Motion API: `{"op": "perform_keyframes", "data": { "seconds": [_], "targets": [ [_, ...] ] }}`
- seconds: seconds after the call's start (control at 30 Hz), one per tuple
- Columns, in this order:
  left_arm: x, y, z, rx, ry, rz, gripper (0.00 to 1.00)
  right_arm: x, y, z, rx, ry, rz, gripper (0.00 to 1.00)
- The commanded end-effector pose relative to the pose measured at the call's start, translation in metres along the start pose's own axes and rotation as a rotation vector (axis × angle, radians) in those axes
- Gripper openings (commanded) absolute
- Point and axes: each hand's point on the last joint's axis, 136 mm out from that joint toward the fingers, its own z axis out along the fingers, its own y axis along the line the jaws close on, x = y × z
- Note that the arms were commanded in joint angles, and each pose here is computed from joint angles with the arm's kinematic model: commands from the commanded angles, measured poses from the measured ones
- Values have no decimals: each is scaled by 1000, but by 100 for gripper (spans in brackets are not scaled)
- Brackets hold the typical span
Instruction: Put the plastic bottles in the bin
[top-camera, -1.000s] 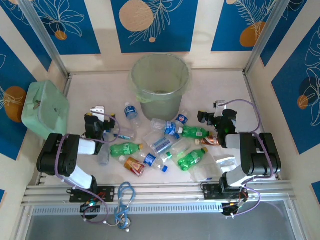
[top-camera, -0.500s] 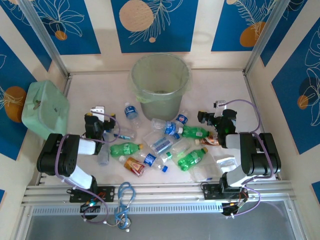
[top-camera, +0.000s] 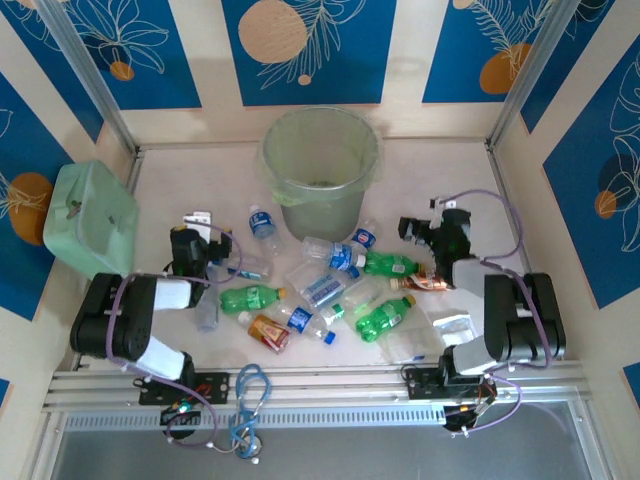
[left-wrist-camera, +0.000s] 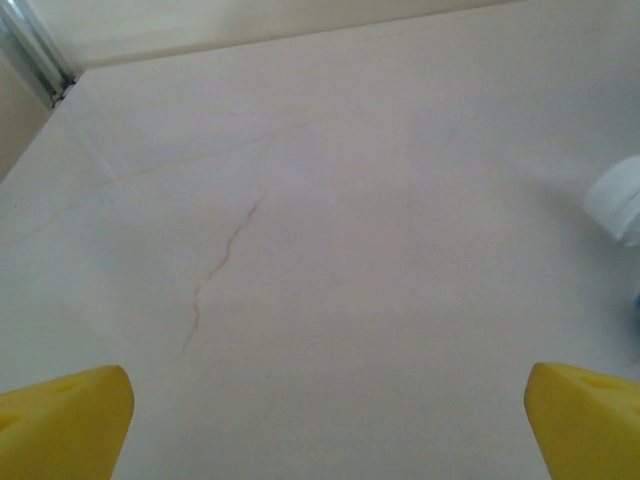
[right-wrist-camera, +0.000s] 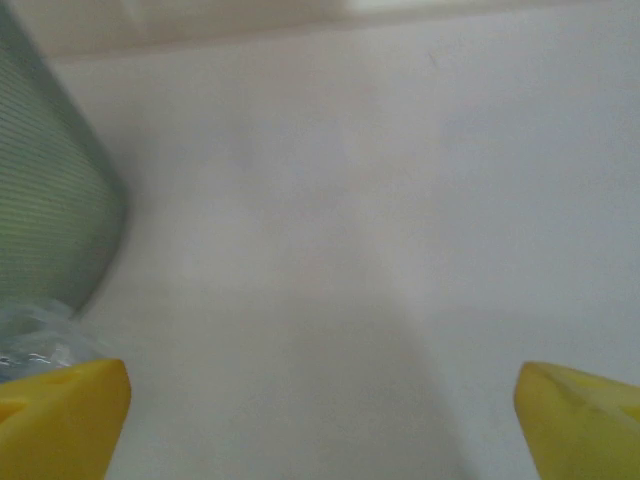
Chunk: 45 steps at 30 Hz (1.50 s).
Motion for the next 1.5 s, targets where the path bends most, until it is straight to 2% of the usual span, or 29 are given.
{"op": "perform_keyframes", "data": {
  "seconds": [0.0, 0.03, 0.07, 0.1, 0.13, 0.17, 0.23, 0.37, 0.5, 0.6, 0.67, 0.77, 1.0, 1.47],
  "targets": [
    [-75, 18, -24, -95, -24, -97, 100, -40, -32, -71, 252, 132, 387, 99],
    [-92, 20, -33, -92, -19, -171, 99, -39, -40, -85, 315, 157, 483, 99],
    [-103, 19, -41, -77, 1, -247, 97, -20, -52, -97, 408, 203, 592, 99],
    [-112, 14, -47, -46, 21, -299, 95, -3, -53, -101, 396, 272, 670, 99],
    [-119, 4, -52, -6, 42, -335, 92, 8, -47, -102, 313, 346, 727, 93],
    [-123, -10, -56, 33, 68, -346, 91, 22, -46, -110, 324, 402, 766, 91],
    [-131, -41, -66, 115, 83, -320, 90, 36, -43, -132, 412, 464, 729, 91],
    [-138, -102, -90, 265, 85, -228, 90, 38, -30, -179, 552, 503, 606, 89],
    [-137, -142, -108, 393, 104, -190, 90, 53, -19, -200, 581, 538, 539, 87],
    [-137, -165, -119, 482, 125, -169, 87, 77, 0, -195, 489, 646, 598, 86],
    [-136, -179, -125, 545, 136, -159, 87, 91, 8, -190, 468, 716, 621, 84],
    [-132, -194, -134, 612, 149, -124, 86, 100, 9, -182, 484, 757, 656, 83],
    [-132, -198, -143, 652, 140, -108, 87, 104, -1, -156, 455, 761, 820, 82],
    [-130, -200, -147, 673, 144, -143, 87, 116, -36, -108, 503, 777, 946, 84]
  ]
}}
